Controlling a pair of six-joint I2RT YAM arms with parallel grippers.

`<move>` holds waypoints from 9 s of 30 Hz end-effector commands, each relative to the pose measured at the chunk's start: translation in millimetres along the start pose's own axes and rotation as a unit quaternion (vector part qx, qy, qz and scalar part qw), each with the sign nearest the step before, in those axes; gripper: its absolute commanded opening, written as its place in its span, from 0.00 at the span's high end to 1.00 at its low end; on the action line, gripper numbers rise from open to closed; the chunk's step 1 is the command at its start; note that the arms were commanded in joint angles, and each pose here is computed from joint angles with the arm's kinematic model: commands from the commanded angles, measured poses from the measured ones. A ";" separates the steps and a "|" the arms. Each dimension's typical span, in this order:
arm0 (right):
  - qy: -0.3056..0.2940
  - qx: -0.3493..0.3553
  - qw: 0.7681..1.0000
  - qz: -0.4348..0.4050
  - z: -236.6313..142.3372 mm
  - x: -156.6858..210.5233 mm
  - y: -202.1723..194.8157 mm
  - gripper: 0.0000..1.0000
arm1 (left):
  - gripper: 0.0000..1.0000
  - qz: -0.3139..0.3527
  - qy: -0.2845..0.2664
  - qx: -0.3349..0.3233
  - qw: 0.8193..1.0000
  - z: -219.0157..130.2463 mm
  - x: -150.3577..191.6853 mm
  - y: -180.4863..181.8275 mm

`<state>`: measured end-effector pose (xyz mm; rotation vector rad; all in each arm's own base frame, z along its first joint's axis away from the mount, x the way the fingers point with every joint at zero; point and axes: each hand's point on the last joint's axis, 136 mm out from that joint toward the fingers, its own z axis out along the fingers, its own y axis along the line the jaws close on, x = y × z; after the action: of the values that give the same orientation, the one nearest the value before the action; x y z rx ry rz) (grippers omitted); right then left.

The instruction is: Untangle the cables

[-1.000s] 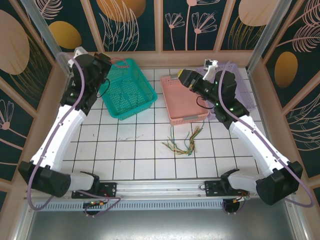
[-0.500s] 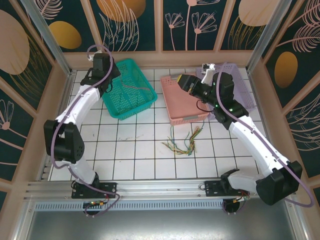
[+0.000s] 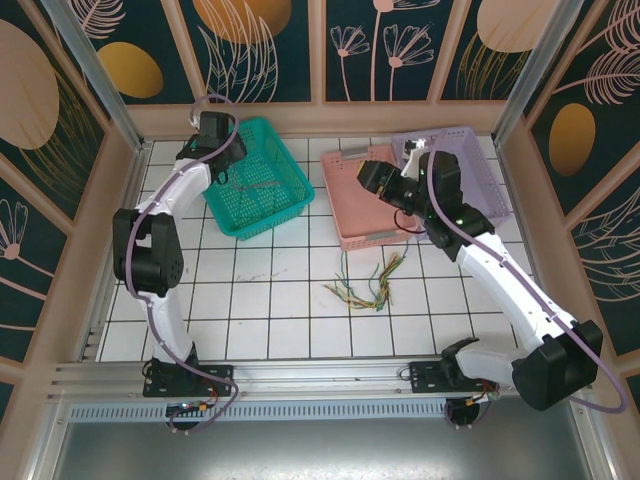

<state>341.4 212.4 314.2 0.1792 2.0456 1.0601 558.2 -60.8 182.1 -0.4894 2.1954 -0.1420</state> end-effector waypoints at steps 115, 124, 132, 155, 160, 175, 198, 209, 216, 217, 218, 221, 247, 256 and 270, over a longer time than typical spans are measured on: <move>-0.192 0.321 0.916 0.144 -141.0 -79.4 -172.8 1.00 | 1.00 0.075 0.213 -0.021 0.974 -169.0 305.2 25.8; -0.214 0.320 0.912 0.142 -148.0 -94.9 -172.1 1.00 | 1.00 0.096 0.214 -0.041 0.971 -167.4 310.8 40.0; -0.188 0.284 0.927 0.160 -131.6 -81.5 -168.5 1.00 | 1.00 0.081 0.206 -0.033 0.975 -165.2 303.8 27.7; -0.170 0.044 0.979 -0.101 -100.6 -133.2 22.2 1.00 | 0.35 0.072 -0.040 0.376 0.923 -308.8 112.8 -143.9; -0.141 0.012 0.982 -0.125 -87.8 -133.5 45.0 1.00 | 0.32 0.119 -0.063 0.452 0.882 -326.7 103.3 -186.8; -0.124 0.037 0.984 -0.123 -45.0 -149.6 54.2 1.00 | 0.34 0.105 -0.081 0.416 0.900 -303.9 92.4 -196.9; -0.042 0.228 0.966 -0.116 67.9 -107.8 -30.0 1.00 | 0.36 0.036 -0.102 0.295 0.949 -310.1 86.7 -98.9; -0.067 0.229 0.962 -0.130 53.2 -127.1 -9.8 1.00 | 0.36 0.033 -0.088 0.293 0.951 -304.0 95.6 -97.8; -0.067 0.220 0.963 -0.139 56.0 -129.1 -4.6 1.00 | 0.36 0.041 -0.078 0.300 0.950 -299.1 100.9 -105.9; -0.065 0.223 0.962 -0.140 57.6 -128.7 -6.9 1.00 | 0.37 0.041 -0.076 0.301 0.950 -298.4 101.6 -106.8; -0.059 0.226 0.962 -0.142 60.8 -126.4 -10.4 1.00 | 0.36 0.041 -0.074 0.301 0.950 -297.8 102.3 -107.7; -0.033 0.240 0.960 -0.139 75.6 -113.4 -27.7 1.00 | 0.36 0.041 -0.073 0.299 0.950 -297.0 102.2 -107.3; 0.135 0.207 0.960 0.129 207.9 -38.7 -169.3 0.66 | 0.34 0.018 -0.076 0.273 0.959 -308.8 95.4 -82.6; 0.075 0.220 0.968 0.098 166.6 -77.2 -135.7 0.49 | 0.32 0.007 -0.038 0.238 0.970 -291.5 114.5 -72.6; 0.040 0.230 0.972 -0.008 84.2 -37.7 -121.1 0.73 | 0.38 -0.030 0.013 0.174 0.984 -272.2 142.0 -45.6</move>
<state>465.0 164.6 226.5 0.4596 2.3505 0.6050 285.1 -185.4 283.7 -0.2927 2.0533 -0.6052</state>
